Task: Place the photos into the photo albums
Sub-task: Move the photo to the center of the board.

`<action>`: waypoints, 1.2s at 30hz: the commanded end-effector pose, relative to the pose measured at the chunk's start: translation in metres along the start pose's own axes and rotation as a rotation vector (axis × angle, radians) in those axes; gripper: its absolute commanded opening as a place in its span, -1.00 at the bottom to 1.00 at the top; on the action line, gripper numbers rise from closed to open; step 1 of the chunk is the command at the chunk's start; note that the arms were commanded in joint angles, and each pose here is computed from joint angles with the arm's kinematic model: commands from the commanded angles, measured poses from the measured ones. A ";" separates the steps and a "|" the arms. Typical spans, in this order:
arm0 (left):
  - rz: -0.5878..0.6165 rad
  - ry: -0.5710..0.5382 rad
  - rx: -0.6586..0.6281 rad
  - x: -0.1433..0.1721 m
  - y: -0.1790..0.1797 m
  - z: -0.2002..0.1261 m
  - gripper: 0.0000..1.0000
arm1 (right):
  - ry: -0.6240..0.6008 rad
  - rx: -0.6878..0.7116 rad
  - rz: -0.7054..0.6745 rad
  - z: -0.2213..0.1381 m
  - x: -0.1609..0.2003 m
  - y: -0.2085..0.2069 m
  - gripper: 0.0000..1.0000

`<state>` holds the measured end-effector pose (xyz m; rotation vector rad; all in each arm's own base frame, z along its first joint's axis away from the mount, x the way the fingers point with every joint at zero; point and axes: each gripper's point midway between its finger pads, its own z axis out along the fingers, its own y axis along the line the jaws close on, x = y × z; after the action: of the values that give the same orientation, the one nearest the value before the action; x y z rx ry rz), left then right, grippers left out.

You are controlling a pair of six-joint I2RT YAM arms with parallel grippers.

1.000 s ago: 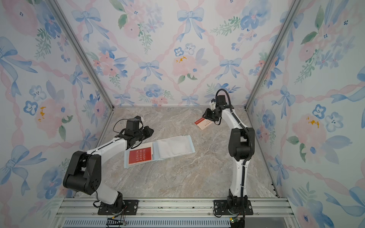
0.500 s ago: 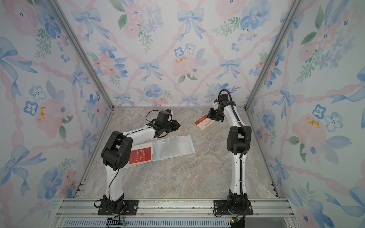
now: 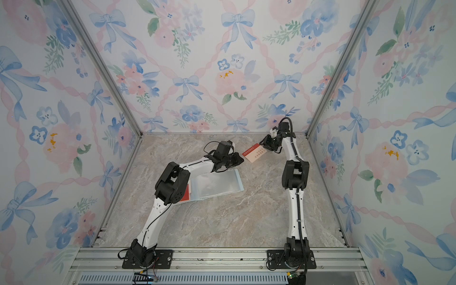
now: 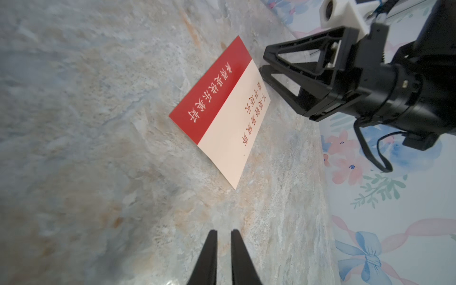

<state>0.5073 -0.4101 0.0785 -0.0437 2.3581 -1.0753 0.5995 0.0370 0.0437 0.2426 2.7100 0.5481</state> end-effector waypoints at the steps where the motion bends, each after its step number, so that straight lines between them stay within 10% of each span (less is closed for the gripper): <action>1: -0.019 0.024 0.027 0.007 -0.009 0.009 -0.70 | -0.034 0.003 0.020 0.007 -0.010 -0.009 -0.21; 15: -0.028 0.059 0.018 0.022 -0.001 0.017 -0.70 | -0.057 -0.168 0.131 0.035 -0.023 0.000 -0.21; 36: -0.057 0.030 -0.090 0.002 0.061 -0.025 -0.69 | 0.146 -0.247 0.041 0.039 0.073 0.075 -0.21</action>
<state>0.5101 -0.3493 0.0361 -0.1773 2.4529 -1.0022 0.5757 0.1168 0.0352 0.2328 2.6746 0.9549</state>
